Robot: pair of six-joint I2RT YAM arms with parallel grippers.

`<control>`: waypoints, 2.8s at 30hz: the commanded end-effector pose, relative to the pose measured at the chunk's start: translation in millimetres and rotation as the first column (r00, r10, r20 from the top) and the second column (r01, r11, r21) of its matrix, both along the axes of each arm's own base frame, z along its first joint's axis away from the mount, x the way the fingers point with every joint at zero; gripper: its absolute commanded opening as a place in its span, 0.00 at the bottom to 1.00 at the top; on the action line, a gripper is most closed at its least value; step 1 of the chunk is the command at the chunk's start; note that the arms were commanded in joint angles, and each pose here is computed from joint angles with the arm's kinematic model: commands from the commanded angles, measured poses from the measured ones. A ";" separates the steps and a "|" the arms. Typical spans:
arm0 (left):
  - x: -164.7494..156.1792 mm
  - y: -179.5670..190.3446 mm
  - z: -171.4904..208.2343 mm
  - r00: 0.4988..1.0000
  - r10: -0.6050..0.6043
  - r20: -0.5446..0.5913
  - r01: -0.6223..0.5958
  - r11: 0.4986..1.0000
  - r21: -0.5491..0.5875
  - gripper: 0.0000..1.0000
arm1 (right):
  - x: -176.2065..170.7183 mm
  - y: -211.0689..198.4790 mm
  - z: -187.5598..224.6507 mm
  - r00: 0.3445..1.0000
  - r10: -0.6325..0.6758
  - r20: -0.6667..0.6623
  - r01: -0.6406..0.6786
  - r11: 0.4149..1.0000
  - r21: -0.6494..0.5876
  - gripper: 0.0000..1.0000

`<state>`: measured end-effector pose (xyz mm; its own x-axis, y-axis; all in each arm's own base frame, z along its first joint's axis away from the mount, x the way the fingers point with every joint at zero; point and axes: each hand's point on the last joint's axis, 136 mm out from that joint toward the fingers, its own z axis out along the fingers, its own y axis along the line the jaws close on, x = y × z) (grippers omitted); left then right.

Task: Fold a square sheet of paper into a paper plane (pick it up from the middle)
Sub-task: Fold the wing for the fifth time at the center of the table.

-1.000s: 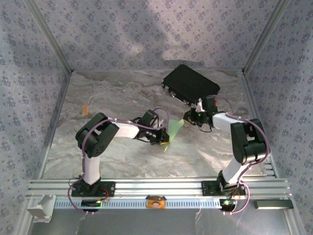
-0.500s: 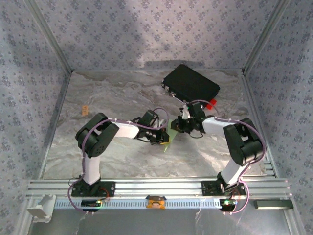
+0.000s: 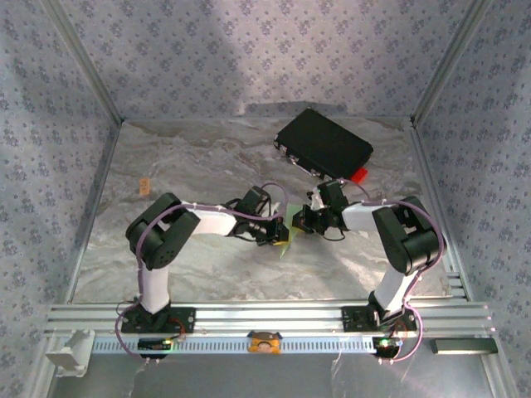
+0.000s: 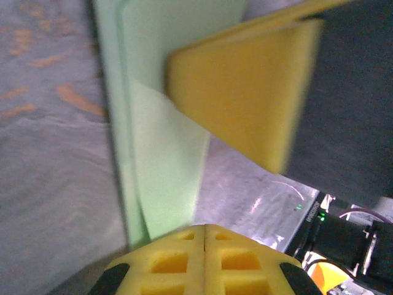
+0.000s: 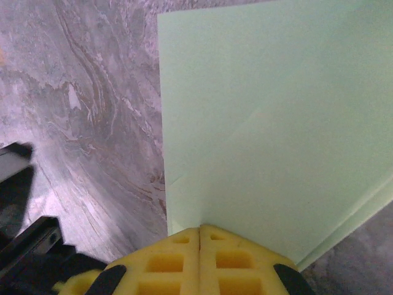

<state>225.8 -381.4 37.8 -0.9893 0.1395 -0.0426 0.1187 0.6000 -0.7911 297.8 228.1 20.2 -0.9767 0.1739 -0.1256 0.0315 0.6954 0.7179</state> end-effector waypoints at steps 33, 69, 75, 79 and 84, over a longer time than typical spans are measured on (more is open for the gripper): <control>-29.8 22.4 -18.2 0.998 -0.051 -0.031 0.054 0.993 0.101 0.04 | -9.3 -23.1 -24.5 0.998 -0.044 -0.053 0.039 0.995 -0.087 0.05; 24.3 -11.5 24.5 0.997 -0.063 0.038 0.064 0.997 -0.040 0.05 | -5.2 -21.4 -19.2 0.998 -0.041 -0.040 0.038 0.997 -0.063 0.06; 12.7 -14.0 1.1 0.994 -0.105 -0.003 0.105 0.994 0.032 0.01 | -5.8 -21.2 -18.6 0.998 -0.043 -0.039 0.041 0.997 -0.063 0.06; 7.9 -10.6 -16.4 0.993 -0.114 -0.016 0.115 0.988 0.100 0.00 | -6.3 -21.7 -17.5 0.998 -0.043 -0.038 0.041 0.997 -0.063 0.07; -2.4 9.7 -44.6 0.994 -0.094 -0.054 0.103 0.973 0.207 0.00 | -6.3 -22.3 -16.5 0.998 -0.044 -0.036 0.041 0.997 -0.063 0.07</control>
